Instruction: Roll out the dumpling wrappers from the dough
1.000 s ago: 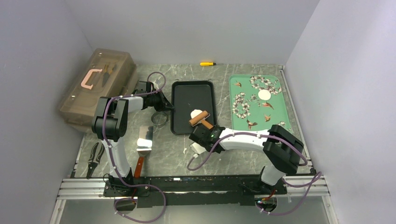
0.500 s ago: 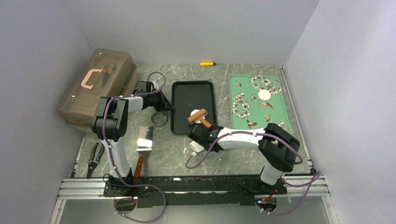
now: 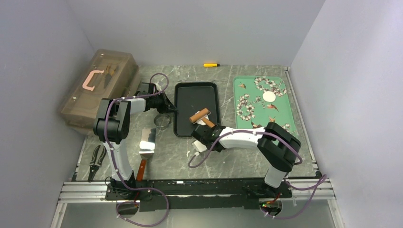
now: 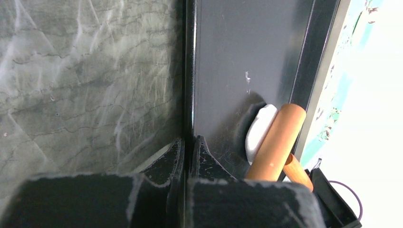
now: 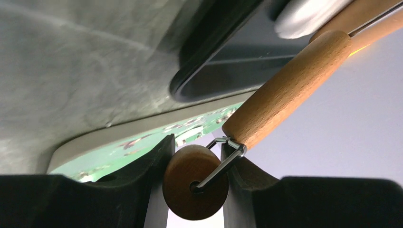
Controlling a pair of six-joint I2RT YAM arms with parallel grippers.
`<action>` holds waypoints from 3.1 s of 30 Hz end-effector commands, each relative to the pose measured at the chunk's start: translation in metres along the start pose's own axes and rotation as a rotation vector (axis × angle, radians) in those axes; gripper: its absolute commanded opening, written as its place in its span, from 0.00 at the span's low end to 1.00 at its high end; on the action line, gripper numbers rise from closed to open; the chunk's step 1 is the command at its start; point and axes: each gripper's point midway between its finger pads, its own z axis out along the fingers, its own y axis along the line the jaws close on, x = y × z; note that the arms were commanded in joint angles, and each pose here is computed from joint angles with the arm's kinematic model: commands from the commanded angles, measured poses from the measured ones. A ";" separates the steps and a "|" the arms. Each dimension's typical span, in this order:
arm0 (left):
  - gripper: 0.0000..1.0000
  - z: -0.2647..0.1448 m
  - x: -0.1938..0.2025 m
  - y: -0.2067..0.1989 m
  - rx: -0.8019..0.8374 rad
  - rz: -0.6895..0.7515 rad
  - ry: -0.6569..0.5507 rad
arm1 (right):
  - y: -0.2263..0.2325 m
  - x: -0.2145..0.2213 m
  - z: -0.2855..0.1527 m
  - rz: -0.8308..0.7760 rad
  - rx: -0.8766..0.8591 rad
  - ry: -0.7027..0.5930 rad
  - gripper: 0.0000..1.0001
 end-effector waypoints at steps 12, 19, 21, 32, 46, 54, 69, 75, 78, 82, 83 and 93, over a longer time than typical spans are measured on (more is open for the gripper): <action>0.00 0.010 0.022 0.046 -0.149 -0.082 0.056 | 0.053 0.011 -0.021 -0.057 -0.110 -0.011 0.00; 0.00 0.009 0.021 0.046 -0.146 -0.080 0.057 | 0.013 -0.010 0.005 -0.055 -0.055 -0.080 0.00; 0.00 0.009 0.022 0.047 -0.148 -0.082 0.058 | 0.001 -0.012 0.016 -0.061 -0.042 -0.096 0.00; 0.00 0.009 0.020 0.048 -0.146 -0.091 0.055 | 0.047 -0.001 -0.020 -0.075 -0.111 -0.045 0.00; 0.00 0.007 0.019 0.048 -0.145 -0.093 0.054 | 0.001 -0.026 0.011 -0.097 -0.070 -0.105 0.00; 0.00 0.007 0.018 0.048 -0.145 -0.093 0.052 | 0.039 0.003 -0.028 -0.111 -0.107 -0.024 0.00; 0.00 0.006 0.017 0.047 -0.138 -0.093 0.053 | -0.011 -0.023 0.013 -0.115 -0.060 -0.079 0.00; 0.00 0.007 0.018 0.050 -0.140 -0.099 0.055 | 0.026 -0.009 -0.012 -0.137 -0.111 -0.037 0.00; 0.00 0.008 0.018 0.049 -0.137 -0.099 0.055 | 0.041 -0.002 -0.027 -0.142 -0.128 -0.018 0.00; 0.00 0.007 0.018 0.049 -0.136 -0.098 0.054 | 0.038 -0.002 -0.029 -0.144 -0.110 -0.023 0.00; 0.00 0.007 0.017 0.049 -0.136 -0.098 0.052 | 0.031 -0.005 -0.027 -0.140 -0.094 -0.034 0.00; 0.00 0.005 0.010 0.033 -0.069 -0.047 0.041 | -0.028 -0.021 -0.006 -0.026 -0.010 -0.064 0.00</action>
